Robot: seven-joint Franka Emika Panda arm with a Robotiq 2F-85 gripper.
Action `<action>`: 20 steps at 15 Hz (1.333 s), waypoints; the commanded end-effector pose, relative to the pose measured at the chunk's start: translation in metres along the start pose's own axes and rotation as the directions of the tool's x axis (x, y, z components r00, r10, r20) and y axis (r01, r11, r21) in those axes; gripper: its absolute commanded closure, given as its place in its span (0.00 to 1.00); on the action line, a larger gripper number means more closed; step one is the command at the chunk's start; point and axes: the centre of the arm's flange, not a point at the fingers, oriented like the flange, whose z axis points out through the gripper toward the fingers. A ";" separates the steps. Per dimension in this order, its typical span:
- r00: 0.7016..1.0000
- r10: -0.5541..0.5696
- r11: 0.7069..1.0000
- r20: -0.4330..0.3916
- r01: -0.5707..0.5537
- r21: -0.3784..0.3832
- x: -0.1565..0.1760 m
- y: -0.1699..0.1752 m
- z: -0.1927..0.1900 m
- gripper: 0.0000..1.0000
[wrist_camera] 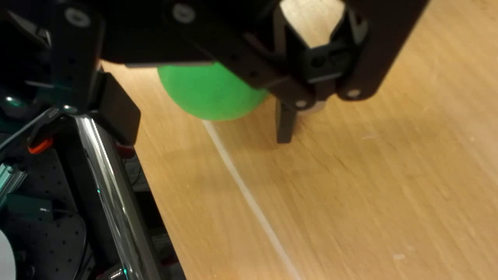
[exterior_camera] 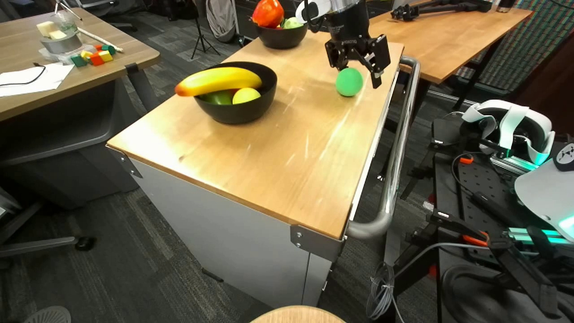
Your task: Put the plush fruits in the bowls
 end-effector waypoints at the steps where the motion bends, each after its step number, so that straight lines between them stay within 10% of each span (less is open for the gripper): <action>1: 0.999 -0.019 0.998 0.045 0.022 -0.059 0.005 -0.016 -0.006 0.44; 7: 0.998 -0.013 0.983 0.059 0.024 -0.180 0.017 -0.026 -0.036 0.89; 9: 0.998 0.001 0.981 0.067 0.012 -0.194 0.021 -0.031 -0.044 0.54; 20: 0.996 0.076 0.963 0.037 -0.064 -0.262 0.062 -0.029 -0.051 0.00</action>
